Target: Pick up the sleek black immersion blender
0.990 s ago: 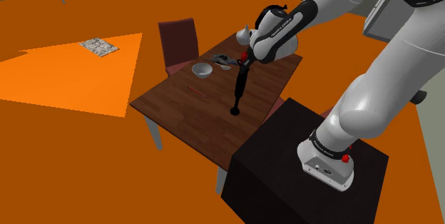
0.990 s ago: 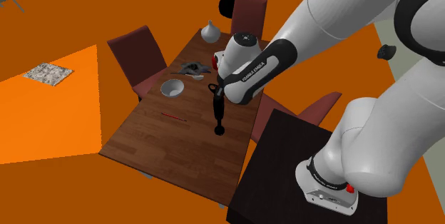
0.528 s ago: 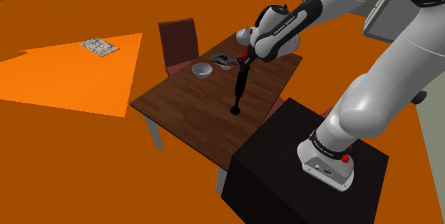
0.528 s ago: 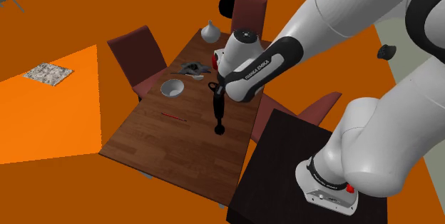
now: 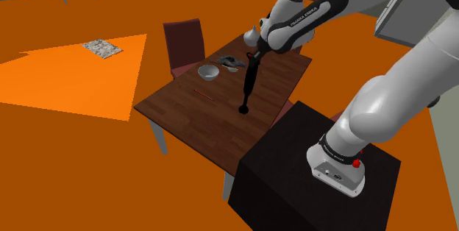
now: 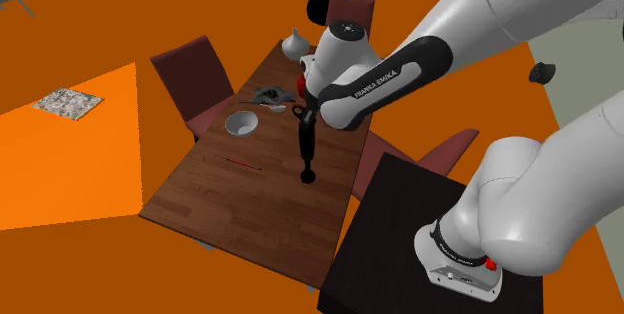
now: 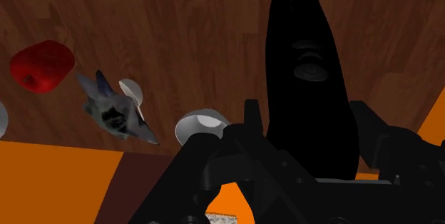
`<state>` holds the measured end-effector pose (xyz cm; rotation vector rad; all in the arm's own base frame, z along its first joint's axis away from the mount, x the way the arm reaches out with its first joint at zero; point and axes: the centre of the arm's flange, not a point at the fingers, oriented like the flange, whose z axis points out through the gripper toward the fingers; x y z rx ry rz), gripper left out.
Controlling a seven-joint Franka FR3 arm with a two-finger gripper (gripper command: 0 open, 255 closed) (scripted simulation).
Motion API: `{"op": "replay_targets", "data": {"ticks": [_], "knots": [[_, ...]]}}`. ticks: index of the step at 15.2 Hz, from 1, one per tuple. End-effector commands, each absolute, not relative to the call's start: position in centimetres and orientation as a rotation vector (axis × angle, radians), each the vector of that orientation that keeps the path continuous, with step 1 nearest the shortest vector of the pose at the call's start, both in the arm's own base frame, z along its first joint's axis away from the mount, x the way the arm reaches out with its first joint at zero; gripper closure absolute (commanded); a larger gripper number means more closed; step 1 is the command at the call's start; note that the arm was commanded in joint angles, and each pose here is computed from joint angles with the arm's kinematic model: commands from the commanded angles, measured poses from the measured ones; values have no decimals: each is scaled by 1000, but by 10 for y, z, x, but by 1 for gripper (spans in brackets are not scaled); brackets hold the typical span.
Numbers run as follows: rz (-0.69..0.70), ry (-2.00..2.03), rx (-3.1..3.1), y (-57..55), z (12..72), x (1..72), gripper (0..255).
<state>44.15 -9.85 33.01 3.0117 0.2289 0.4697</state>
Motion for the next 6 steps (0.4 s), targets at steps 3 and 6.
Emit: {"op": "replay_targets", "data": {"ticks": [3,6], "knots": [[470,229,3011,-98,352,442,255],[470,229,3011,-98,358,442,255]]}}
